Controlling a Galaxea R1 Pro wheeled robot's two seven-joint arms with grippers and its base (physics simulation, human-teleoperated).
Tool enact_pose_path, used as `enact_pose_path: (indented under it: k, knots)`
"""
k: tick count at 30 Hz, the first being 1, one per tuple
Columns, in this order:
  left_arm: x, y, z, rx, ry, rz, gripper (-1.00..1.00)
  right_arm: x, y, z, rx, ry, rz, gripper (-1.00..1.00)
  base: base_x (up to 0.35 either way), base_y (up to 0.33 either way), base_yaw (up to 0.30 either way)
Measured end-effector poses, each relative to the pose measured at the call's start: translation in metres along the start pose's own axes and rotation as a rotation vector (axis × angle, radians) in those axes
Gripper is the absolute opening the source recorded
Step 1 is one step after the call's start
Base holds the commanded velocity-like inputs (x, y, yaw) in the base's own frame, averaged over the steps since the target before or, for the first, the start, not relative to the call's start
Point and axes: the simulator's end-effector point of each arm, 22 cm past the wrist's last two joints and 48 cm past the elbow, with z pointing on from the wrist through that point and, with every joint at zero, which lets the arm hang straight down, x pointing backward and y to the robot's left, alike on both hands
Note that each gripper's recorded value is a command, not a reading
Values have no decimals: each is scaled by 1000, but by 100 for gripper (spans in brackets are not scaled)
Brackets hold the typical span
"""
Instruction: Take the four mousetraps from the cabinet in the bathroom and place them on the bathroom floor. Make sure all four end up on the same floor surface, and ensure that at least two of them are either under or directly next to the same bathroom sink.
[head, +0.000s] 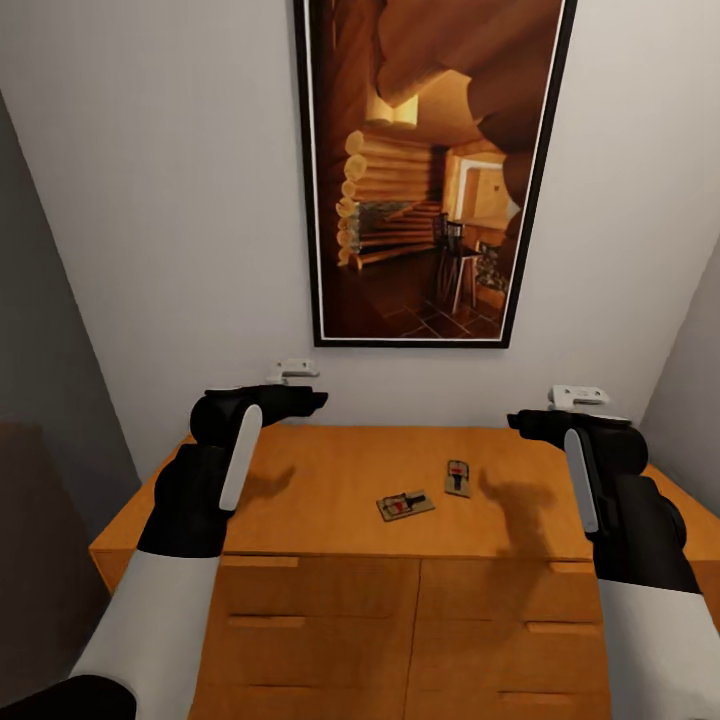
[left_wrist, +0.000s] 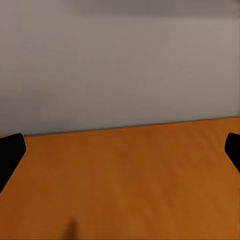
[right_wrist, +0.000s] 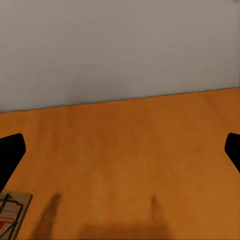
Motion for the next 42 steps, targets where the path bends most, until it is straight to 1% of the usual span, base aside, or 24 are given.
enact_pose_path:
  k: [5, 11, 14, 17, 19, 22, 25, 28, 35, 42]
  knots:
    - [2, -5, 1, 25, 5, -15, 100, 0, 0, 0, 0, 0, 0, 100, 322, 3, 0]
    - [2, -7, 1, 35, 6, -22, 100, 0, 0, 0, 1, 0, -1, 100, 309, 1, 0]
    - [3, -1, 4, 25, 6, -11, 100, -2, 3, 2, -2, 3, 11, 100, 0, 0, 0]
    - [10, 2, 8, 21, 25, -1, 100, 6, 11, 6, -8, 23, 13, 100, 0, 0, 0]
    - [14, 2, 10, 22, 36, 4, 100, 10, 12, 8, -9, 35, 13, 100, 0, 0, 0]
    - [20, -2, 14, 23, 54, -7, 100, 20, 5, 12, 5, 57, -9, 100, 0, 0, 0]
    - [24, -3, 16, 25, 65, -17, 100, 27, -4, 16, 22, 75, -20, 100, 0, 0, 0]
    - [30, -3, 20, 23, 81, -25, 100, 34, -6, 19, 28, 92, -24, 100, 0, 0, 0]
    - [43, -1, 26, 12, 115, -31, 100, 49, -10, 26, 41, 132, -31, 100, 0, 0, 0]
    - [47, -2, 28, 15, 124, -34, 100, 43, -13, 24, 46, 116, -34, 100, 0, 0, 0]
